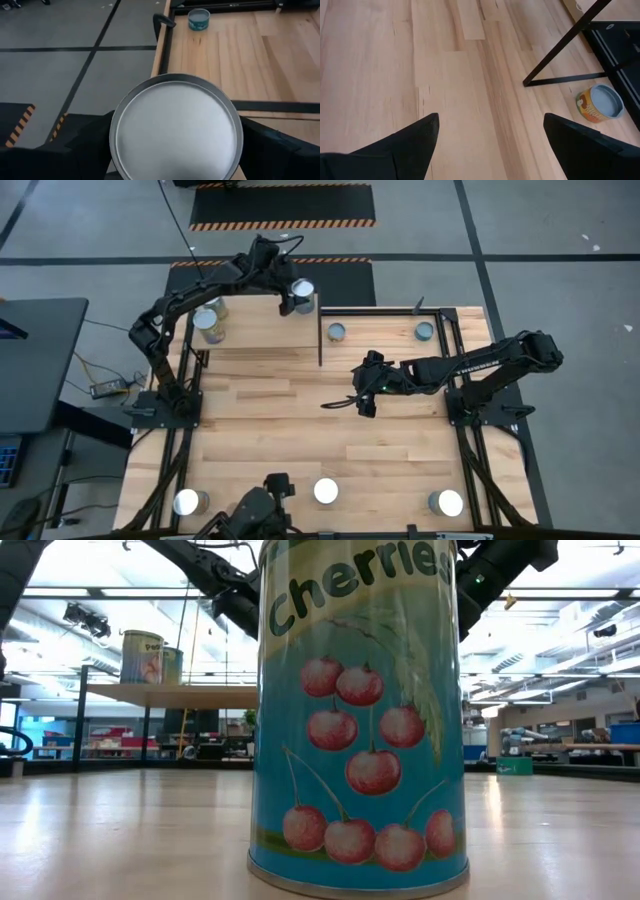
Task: Pick and place cans onto a shelf
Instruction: Put the top canned cherries on the shelf, then put the canned cherries aligned with the other canned cherries on the shelf
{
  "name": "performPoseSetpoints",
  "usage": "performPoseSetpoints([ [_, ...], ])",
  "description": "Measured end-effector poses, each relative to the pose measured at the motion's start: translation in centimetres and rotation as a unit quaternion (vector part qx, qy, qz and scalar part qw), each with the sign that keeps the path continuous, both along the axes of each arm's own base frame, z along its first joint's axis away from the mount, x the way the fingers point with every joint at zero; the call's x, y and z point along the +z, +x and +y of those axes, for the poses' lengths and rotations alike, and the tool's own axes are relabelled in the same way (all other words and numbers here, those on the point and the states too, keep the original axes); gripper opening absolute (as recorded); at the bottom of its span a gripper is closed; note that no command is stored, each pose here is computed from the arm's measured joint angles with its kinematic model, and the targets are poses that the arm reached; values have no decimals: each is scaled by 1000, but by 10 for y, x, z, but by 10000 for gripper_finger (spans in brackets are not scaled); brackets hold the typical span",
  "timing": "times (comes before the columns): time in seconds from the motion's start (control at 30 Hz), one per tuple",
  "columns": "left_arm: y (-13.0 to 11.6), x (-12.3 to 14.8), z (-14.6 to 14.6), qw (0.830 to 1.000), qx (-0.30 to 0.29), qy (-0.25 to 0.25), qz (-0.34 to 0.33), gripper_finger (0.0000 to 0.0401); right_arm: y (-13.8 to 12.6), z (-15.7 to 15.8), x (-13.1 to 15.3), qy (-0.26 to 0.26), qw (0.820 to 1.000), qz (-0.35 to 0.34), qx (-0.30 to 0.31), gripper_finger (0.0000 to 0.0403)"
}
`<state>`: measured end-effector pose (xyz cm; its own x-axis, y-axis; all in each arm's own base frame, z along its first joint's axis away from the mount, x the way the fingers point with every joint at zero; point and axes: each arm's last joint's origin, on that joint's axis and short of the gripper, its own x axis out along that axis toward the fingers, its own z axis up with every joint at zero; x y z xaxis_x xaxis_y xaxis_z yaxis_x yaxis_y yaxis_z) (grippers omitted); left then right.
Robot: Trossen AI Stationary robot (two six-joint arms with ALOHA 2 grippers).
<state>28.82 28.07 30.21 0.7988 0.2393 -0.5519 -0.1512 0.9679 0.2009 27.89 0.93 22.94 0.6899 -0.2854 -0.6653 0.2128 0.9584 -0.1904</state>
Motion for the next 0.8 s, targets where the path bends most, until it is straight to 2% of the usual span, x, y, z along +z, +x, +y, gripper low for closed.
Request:
performPoseSetpoints([
  [0.4,4,31,-6,1000,-7,5,1,360,0,0,0,-3,1000,1,3,368],
  [0.6,4,65,-11,1000,1,23,-4,360,-1,0,1,-4,1000,1,3,368],
  [0.67,3,80,-19,1000,-6,9,-5,360,-3,-2,5,-7,1000,-2,1,368],
  [0.8,0,107,-46,996,-66,-51,-35,360,-9,-4,22,-6,1000,-5,-6,368],
])
